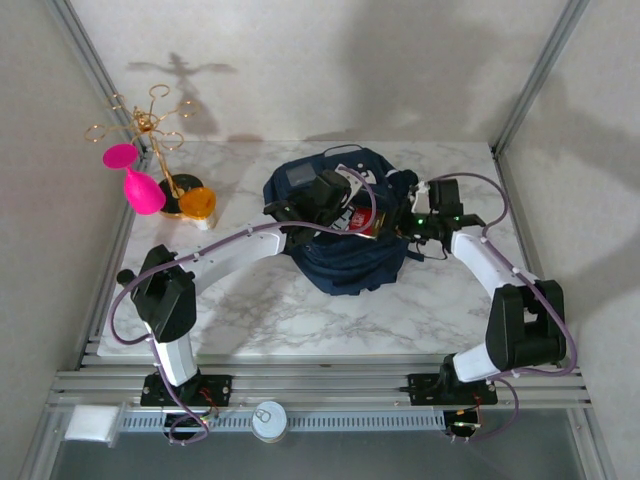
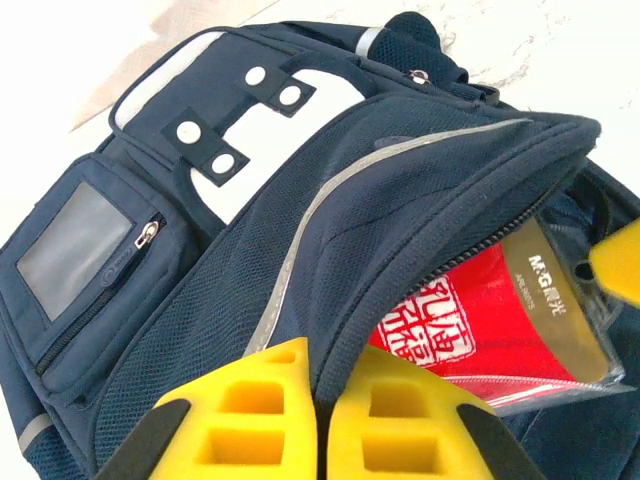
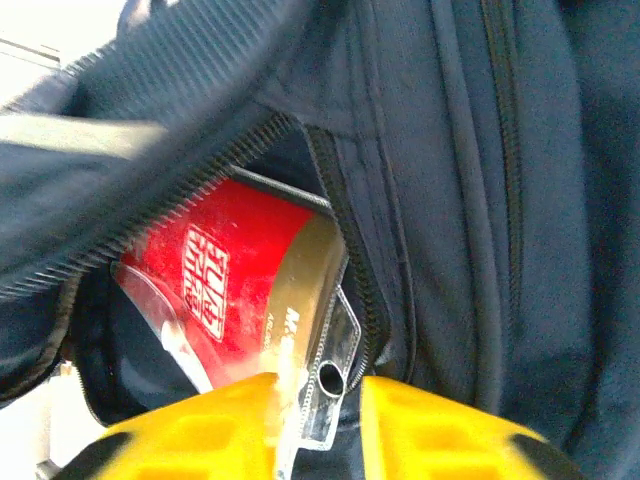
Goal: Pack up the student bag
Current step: Place the loose stationery in the student bag.
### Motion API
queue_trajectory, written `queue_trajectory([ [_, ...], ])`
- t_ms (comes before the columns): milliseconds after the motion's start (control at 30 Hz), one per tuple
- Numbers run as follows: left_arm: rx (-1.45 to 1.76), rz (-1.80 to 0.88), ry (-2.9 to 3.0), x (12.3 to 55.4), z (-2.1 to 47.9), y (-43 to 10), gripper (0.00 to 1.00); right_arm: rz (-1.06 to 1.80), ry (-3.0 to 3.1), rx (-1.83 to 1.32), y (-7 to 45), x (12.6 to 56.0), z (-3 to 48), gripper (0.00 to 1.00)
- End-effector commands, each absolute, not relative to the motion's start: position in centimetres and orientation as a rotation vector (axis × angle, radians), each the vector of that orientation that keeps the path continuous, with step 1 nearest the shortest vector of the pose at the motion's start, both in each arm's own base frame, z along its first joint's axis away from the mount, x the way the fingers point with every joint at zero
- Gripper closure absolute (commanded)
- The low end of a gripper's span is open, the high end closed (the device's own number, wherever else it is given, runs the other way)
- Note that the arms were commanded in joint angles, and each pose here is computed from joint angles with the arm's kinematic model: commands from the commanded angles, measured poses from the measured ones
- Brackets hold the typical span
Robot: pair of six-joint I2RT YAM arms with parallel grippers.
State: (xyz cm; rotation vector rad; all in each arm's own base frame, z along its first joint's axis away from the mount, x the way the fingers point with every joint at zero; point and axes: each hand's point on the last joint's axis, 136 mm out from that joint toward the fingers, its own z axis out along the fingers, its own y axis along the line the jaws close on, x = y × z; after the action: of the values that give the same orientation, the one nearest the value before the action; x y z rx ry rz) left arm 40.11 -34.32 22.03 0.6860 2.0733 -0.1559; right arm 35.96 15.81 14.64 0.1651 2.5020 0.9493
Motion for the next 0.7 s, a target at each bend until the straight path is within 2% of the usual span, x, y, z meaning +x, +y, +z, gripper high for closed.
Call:
queue_trajectory([
  [0, 0.587, -0.233, 1.985, 40.1, 26.7, -34.4, 1.00, 1.012, 2.497, 0.158, 17.2, 36.1, 14.4, 0.84],
  [200, 0.601, -0.265, 2.001, 39.6, 26.6, -34.6, 1.00, 0.972, 2.407, 0.145, 17.5, 39.9, 16.7, 0.99],
  [433, 0.572, -0.282, 2.020, 39.2, 26.1, -34.4, 1.00, 0.820, 2.298, 0.145, 16.4, 44.9, 18.6, 1.00],
  [667, 0.501, -0.203, 2.036, 40.0, 25.6, -33.2, 1.00, 0.779, 2.292, 0.045, 15.9, 43.5, 19.7, 0.80],
])
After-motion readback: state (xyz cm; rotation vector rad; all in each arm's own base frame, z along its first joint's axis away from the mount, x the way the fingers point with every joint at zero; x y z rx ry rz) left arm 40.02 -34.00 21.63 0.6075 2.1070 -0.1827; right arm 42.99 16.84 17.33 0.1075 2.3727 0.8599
